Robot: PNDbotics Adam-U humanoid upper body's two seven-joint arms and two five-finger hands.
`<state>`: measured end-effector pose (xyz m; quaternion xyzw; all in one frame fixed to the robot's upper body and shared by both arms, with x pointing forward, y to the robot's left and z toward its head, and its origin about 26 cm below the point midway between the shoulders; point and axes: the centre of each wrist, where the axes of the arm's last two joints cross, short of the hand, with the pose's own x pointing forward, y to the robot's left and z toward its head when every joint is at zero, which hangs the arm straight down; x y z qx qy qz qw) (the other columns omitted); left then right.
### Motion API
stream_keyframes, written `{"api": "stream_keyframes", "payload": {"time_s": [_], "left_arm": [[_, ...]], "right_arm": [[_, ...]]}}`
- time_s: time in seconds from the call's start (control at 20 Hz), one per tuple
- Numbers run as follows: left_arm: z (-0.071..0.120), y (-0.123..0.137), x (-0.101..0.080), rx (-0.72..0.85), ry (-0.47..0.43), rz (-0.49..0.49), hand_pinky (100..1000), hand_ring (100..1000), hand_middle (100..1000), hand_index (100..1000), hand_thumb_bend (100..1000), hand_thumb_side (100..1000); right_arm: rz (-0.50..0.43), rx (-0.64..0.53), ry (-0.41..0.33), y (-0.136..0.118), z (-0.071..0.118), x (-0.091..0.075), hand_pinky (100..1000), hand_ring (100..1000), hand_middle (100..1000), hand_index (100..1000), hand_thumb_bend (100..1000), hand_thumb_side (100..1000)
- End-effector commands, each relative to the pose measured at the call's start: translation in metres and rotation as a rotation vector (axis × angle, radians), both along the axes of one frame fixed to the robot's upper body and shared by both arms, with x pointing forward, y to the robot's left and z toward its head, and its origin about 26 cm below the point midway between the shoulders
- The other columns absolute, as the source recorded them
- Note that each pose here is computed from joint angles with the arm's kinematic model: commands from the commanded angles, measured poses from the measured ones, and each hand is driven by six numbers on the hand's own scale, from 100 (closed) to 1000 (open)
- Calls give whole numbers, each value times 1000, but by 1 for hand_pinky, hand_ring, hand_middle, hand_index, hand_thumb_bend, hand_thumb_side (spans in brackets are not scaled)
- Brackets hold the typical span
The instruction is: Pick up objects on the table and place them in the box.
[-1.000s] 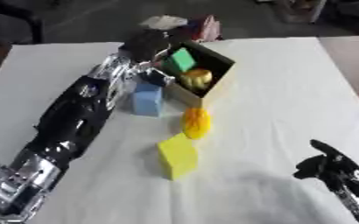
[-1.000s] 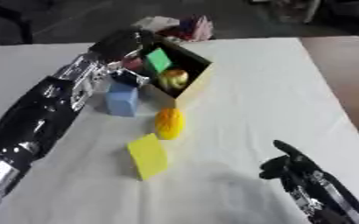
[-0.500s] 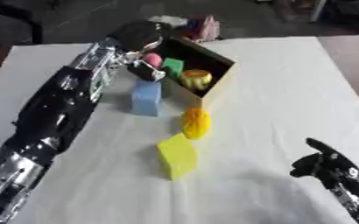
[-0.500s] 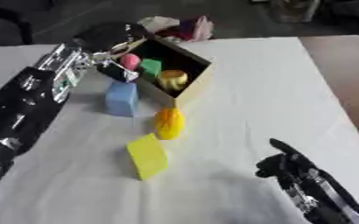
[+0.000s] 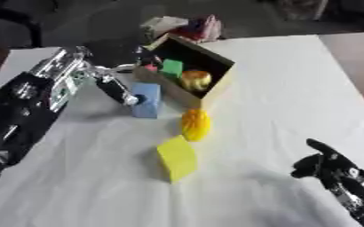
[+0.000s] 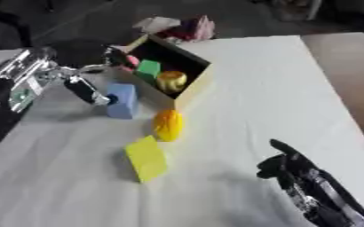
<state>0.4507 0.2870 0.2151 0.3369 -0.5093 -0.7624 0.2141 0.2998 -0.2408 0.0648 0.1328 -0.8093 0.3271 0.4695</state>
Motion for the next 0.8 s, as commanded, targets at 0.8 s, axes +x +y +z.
{"api": "stream_keyframes", "payload": {"time_s": [0.8], "left_arm": [[48,-15,-13,-146,87,162,834,787,818,934,304,491]], "right_arm": [[-6,-14,-18,-4,5,1,721,684,681,1000,100,682]]}}
